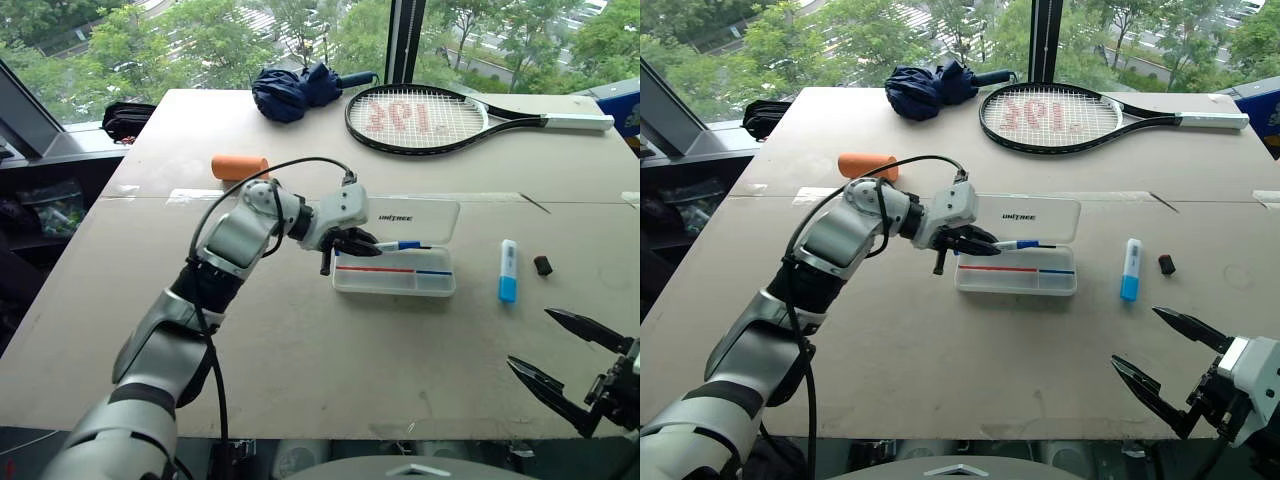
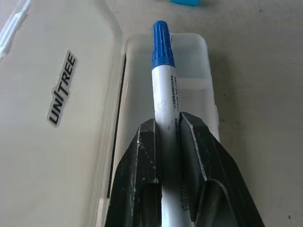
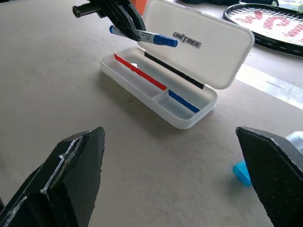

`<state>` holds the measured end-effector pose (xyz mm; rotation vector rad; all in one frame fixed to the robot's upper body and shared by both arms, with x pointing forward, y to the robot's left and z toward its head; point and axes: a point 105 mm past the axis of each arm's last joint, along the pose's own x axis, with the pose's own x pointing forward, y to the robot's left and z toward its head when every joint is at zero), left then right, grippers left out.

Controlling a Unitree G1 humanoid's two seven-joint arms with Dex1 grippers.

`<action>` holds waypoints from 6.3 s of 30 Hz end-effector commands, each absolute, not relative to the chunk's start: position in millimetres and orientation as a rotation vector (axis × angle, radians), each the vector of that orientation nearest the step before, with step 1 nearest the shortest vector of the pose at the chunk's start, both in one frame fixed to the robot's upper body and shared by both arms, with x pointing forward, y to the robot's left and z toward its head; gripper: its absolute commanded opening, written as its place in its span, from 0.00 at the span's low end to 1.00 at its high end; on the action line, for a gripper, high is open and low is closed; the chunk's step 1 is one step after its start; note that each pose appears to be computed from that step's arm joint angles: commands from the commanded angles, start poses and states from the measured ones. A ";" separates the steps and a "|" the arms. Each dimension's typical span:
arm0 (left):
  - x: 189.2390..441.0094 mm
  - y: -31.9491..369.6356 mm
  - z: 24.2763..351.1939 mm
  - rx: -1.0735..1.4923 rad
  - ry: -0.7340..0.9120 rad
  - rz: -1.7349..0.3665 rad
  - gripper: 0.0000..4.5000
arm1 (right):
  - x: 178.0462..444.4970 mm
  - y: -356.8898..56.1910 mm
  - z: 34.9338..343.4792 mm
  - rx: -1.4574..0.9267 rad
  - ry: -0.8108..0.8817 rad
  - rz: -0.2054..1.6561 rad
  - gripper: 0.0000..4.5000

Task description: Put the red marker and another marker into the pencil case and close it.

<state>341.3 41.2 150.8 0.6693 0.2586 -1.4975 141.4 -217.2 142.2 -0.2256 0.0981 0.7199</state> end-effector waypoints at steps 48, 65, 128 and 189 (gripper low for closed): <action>214.8 100.5 197.3 0.262 0.048 -1.344 0.75 | 274.7 -250.5 102.6 -0.130 0.476 0.035 0.15; 192.2 156.8 194.3 0.170 0.143 -1.285 0.75 | 283.5 -98.7 164.8 -0.583 0.309 1.290 0.15; 171.8 141.4 163.6 0.142 0.072 -1.429 0.75 | 304.1 -293.0 119.5 -0.163 0.555 0.178 0.10; 160.3 132.6 187.0 0.126 0.065 -1.187 0.75 | 358.8 -94.0 202.6 -0.348 0.535 1.485 0.00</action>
